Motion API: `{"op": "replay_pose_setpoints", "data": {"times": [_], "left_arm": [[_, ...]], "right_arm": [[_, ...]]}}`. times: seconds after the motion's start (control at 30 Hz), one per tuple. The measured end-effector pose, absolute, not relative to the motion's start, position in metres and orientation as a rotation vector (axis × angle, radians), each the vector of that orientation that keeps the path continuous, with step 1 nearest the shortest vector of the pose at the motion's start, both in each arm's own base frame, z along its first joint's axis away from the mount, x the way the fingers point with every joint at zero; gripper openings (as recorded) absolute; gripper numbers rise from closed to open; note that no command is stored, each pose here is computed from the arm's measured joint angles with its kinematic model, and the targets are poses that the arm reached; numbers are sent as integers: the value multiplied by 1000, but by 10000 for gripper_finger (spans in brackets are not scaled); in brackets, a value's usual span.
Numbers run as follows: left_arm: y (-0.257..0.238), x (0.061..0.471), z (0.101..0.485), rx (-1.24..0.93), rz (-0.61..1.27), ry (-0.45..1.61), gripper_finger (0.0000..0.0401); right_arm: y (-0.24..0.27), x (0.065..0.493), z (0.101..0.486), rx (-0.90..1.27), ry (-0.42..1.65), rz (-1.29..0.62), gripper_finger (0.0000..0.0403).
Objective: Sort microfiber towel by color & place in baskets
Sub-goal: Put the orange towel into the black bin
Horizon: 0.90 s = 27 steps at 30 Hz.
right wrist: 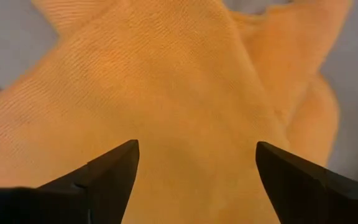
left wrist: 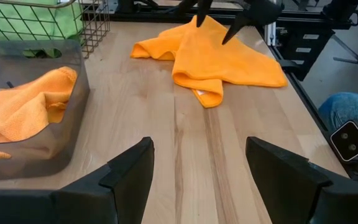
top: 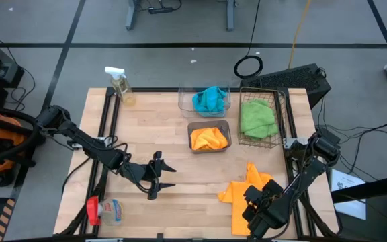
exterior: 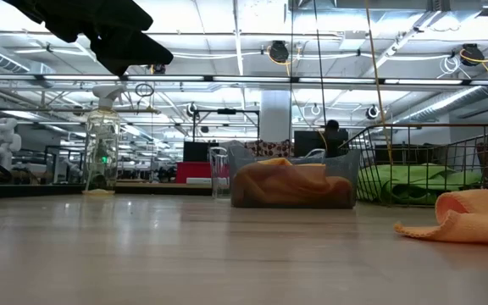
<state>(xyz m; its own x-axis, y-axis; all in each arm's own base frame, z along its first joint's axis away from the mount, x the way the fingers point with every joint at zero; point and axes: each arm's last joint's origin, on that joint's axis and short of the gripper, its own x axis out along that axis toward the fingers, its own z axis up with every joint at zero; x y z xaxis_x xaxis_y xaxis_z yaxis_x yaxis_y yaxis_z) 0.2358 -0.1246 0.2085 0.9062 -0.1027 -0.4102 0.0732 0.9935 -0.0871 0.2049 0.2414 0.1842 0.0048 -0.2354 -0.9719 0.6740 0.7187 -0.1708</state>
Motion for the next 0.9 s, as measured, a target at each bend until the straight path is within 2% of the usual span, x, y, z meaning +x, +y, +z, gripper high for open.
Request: {"op": "replay_pose_setpoints", "data": {"times": [0.23,0.37,0.43,0.57,0.9], "left_arm": [[-124,236,209,-53,-94,426,257],[-124,236,208,-45,-95,427,257],[-124,236,208,-36,-97,427,257],[-124,236,208,-11,-101,426,257],[-124,236,209,110,-127,416,257]], "right_arm": [[237,200,141,492,1391,-644,314],[233,198,130,568,1406,-643,310],[233,198,129,574,1397,-638,296],[233,198,128,588,1395,-646,239],[231,199,127,598,1287,-712,37]]}}
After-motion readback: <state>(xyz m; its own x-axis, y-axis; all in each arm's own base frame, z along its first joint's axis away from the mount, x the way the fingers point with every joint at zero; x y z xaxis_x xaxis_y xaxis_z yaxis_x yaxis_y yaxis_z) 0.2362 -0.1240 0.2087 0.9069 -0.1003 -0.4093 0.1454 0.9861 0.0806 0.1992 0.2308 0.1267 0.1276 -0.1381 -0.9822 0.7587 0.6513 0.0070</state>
